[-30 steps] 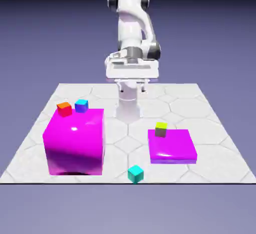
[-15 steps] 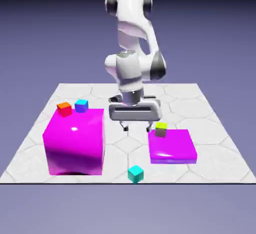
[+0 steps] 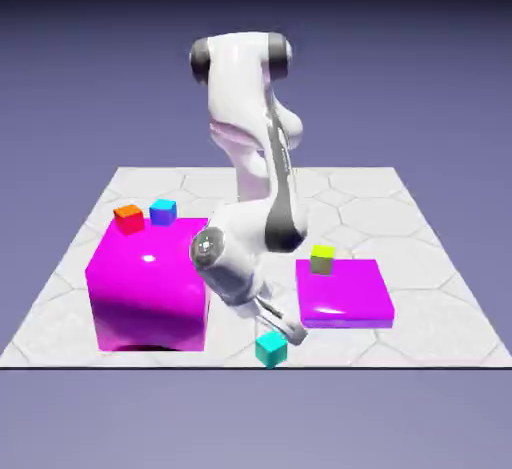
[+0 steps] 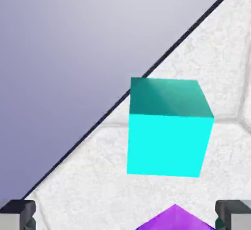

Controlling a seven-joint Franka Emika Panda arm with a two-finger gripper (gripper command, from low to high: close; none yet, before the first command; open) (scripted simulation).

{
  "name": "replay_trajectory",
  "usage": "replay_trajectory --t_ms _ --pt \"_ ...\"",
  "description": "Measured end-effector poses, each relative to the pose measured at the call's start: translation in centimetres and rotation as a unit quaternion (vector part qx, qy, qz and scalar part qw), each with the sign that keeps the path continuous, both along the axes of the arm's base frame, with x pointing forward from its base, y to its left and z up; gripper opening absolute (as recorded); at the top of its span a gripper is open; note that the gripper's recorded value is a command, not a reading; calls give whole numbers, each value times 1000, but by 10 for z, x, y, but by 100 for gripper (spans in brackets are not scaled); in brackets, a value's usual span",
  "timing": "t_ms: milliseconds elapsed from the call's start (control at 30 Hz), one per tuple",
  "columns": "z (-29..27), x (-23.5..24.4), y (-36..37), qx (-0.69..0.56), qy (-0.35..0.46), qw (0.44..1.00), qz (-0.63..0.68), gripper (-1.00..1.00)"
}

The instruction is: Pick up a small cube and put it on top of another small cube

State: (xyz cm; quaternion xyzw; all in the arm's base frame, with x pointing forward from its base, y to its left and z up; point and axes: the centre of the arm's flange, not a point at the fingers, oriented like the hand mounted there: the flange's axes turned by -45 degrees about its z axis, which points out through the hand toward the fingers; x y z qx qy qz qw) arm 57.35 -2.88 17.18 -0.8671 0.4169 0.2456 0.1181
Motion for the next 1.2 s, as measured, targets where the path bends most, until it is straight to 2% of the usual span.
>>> replay_trajectory --t_ms 100,133,200,300,367,567,767,900,1067,1100,1200 --pt "-58 -15 19 0 0 1000 0 0" --pt "-63 -16 20 0 0 1000 0 -100" --pt "-63 -16 20 0 0 1000 0 -100" --pt "-5 -1 2 1 -1 1000 -1 -100" --pt "18 -13 34 7 -6 998 62 -100" --pt "69 -79 133 20 -18 961 274 -100" --pt "102 -170 207 14 -14 878 478 -100" --pt "115 -230 227 1 0 810 587 -100" --pt "59 -250 217 1 0 811 585 -100" --pt "52 -254 217 1 0 810 586 100" --pt "65 -248 221 0 0 808 589 100"
